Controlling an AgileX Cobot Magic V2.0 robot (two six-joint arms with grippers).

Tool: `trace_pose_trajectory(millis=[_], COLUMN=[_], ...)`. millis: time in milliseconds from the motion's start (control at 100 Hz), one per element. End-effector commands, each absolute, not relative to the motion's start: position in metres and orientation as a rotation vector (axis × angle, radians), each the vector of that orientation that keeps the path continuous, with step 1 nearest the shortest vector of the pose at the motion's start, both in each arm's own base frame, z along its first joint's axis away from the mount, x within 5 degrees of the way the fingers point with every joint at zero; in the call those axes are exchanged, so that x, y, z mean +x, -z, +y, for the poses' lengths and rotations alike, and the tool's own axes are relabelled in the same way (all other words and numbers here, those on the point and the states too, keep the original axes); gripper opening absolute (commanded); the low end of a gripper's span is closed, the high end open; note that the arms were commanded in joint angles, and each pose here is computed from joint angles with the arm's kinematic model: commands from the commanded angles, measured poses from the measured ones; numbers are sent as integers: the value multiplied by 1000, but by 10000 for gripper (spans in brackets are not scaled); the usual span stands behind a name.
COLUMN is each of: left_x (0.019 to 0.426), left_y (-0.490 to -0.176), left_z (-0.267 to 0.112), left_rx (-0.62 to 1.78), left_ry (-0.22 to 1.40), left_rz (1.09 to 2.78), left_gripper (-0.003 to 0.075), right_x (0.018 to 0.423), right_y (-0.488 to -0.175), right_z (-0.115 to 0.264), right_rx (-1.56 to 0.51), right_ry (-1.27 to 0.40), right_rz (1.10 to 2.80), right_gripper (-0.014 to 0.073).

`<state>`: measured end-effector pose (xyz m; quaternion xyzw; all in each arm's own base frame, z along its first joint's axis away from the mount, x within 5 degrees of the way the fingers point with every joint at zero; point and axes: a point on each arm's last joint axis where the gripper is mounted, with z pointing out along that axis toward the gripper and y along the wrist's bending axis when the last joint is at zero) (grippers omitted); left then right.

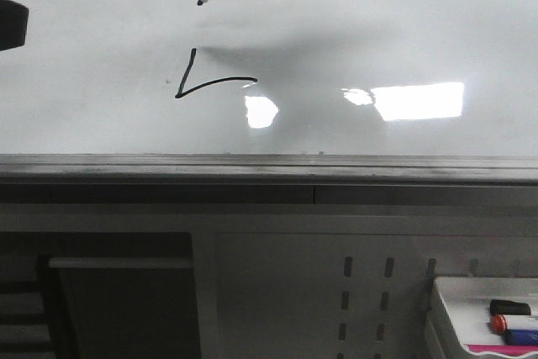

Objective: Write number 4 on whiteboard

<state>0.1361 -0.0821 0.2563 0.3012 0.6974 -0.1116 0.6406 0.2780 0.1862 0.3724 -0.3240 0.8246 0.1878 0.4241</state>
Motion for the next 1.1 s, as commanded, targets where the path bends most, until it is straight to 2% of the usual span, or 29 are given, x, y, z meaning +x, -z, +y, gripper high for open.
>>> trace_pose_trajectory(millis=[0, 140, 430, 570, 700, 920, 1090], left_x=[137, 137, 137, 135, 133, 138, 147], left_y=[-273, -273, -273, -273, -270, -251, -243], left_z=[-84, -84, -84, -87, -94, -121, -130], left_rx=[637, 637, 647, 727, 835, 948, 884], left_ry=[297, 297, 292, 256, 243, 361, 434], left_rz=[1497, 1497, 1494, 1460, 1416, 1438, 1474], left_gripper=[441, 441, 441, 442, 441, 441, 441], right_x=[286, 291, 277, 270, 251, 223, 209], right_y=[-389, -371, -326, -333, -354, -365, -363], right_z=[183, 185, 185, 192, 201, 226, 238], right_rx=[-754, -782, -863, -892, -951, -1102, -1200], right_ry=[-460, -459, -476, -491, -525, -575, -565], right_rz=[1984, 2064, 2246, 2212, 2146, 2084, 2059], right_gripper=[-64, -64, -64, -64, -64, -64, -64])
